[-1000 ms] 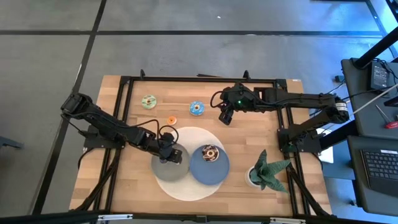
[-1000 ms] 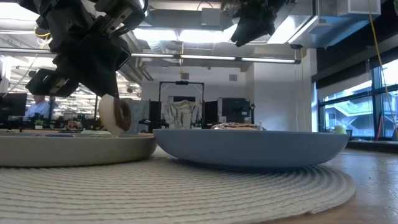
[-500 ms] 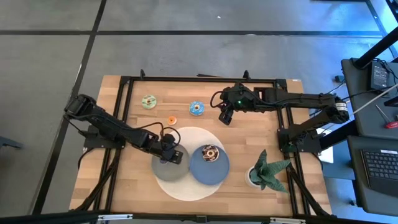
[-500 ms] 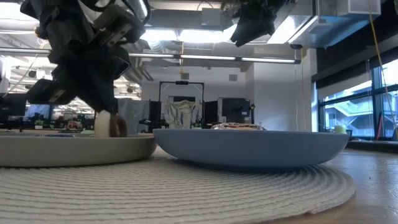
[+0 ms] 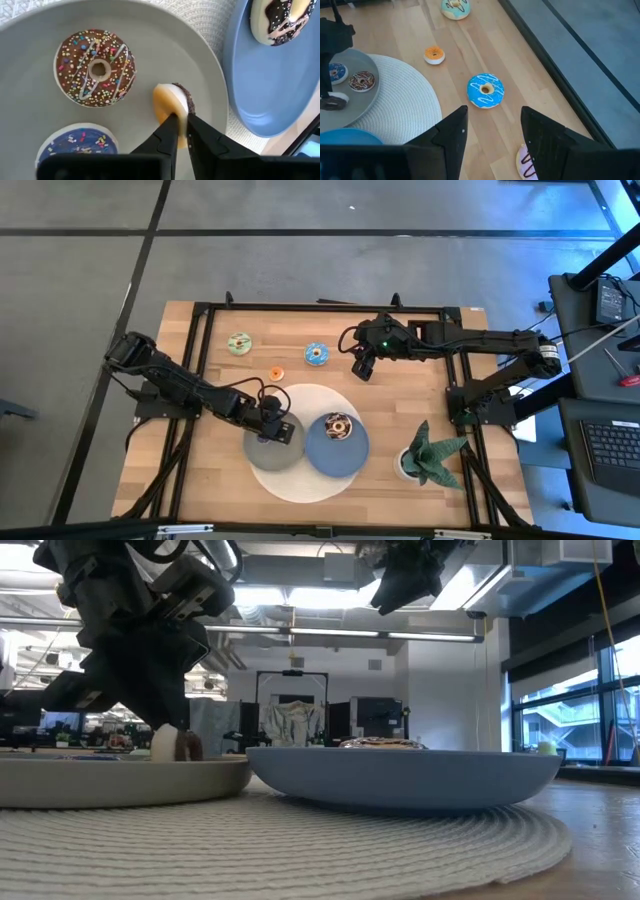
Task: Pick & Place donuts
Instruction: Put the small black donut on the gray plate
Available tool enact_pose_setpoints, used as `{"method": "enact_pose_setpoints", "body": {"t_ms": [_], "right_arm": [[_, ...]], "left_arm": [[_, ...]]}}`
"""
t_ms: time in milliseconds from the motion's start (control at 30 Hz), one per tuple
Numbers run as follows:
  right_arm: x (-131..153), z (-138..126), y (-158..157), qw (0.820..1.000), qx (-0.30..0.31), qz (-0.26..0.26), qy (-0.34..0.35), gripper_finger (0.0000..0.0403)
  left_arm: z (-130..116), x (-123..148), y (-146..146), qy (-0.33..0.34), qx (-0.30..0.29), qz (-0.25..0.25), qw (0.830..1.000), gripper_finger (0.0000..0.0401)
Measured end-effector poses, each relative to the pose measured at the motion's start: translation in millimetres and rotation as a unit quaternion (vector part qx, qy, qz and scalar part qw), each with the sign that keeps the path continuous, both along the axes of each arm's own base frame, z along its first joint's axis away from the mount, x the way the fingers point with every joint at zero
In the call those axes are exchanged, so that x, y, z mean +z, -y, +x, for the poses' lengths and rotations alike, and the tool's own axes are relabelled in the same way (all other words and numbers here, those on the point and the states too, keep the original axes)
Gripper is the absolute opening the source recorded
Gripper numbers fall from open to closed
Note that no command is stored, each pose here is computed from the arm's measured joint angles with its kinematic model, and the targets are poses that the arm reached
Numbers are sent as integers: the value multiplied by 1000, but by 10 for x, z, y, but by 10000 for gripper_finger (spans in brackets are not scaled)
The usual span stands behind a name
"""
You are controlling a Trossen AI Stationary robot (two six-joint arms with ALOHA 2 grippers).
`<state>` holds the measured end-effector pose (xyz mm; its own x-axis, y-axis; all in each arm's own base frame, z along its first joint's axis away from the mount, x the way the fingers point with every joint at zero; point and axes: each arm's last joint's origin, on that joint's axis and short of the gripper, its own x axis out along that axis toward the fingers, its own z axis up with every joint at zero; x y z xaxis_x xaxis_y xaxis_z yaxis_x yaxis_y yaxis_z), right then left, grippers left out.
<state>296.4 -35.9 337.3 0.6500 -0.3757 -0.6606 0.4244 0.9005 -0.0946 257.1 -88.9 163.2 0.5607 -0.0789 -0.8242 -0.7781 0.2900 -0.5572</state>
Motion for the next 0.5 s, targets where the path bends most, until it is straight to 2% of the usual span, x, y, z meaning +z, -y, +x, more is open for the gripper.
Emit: {"method": "enact_pose_setpoints", "body": {"t_ms": [500], "right_arm": [[-2,0,0,1000,8,-8,-5,185]], "left_arm": [[-36,-21,5,-30,-5,-25,999,57]]}}
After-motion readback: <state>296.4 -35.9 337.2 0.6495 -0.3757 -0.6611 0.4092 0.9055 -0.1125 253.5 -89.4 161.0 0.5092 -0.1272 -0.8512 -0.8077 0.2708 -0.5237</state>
